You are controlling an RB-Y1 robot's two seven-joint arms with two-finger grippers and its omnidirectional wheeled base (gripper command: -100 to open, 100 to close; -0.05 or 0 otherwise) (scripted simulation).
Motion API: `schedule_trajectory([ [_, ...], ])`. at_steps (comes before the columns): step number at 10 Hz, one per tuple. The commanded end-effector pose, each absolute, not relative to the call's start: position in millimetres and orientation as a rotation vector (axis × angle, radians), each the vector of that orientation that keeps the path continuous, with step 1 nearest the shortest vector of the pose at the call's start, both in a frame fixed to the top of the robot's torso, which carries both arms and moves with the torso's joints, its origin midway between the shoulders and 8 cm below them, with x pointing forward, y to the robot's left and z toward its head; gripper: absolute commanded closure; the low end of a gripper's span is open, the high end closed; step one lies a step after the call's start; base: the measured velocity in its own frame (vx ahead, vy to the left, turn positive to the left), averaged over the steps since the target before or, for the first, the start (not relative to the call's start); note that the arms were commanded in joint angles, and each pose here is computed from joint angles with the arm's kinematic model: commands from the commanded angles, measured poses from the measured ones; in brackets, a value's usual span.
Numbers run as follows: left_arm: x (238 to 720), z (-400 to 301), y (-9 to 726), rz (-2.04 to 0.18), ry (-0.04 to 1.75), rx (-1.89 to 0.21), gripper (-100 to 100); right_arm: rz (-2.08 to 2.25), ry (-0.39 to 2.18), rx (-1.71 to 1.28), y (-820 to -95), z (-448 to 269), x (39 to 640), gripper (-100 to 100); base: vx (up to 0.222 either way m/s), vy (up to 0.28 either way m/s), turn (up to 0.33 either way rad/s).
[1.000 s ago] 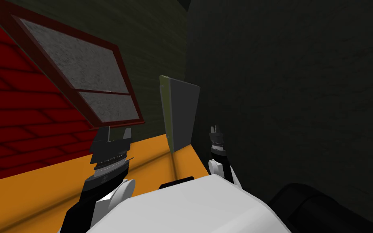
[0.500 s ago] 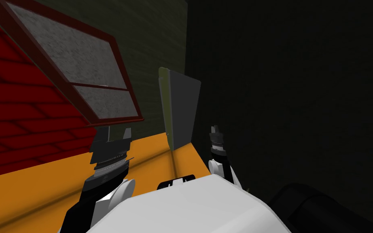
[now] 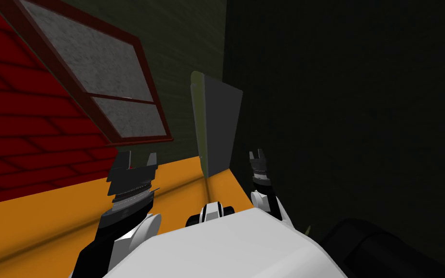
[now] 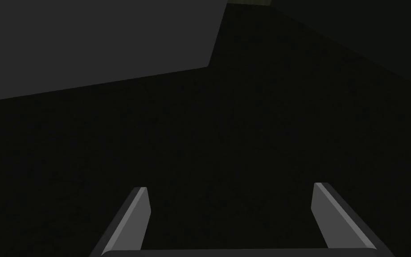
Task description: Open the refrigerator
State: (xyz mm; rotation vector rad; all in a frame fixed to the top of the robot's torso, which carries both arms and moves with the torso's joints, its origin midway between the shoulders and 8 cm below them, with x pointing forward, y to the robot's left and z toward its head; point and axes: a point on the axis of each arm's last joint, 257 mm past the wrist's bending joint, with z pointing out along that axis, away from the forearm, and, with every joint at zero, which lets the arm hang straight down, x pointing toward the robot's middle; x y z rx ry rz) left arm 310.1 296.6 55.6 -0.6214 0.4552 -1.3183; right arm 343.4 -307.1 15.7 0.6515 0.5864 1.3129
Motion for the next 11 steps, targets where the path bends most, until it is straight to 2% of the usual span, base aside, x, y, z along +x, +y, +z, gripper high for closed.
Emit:
schedule_trajectory([
  [1,310,56,297,-1.318,0.455,-0.621,0,1.393,0.607,0.67,-312,9,347,-100,0.03,0.03,0.193],
  [11,310,56,297,-1.318,0.455,-0.621,0,1.67,0.46,0.884,-352,-16,355,-100,0.03,0.025,0.141],
])
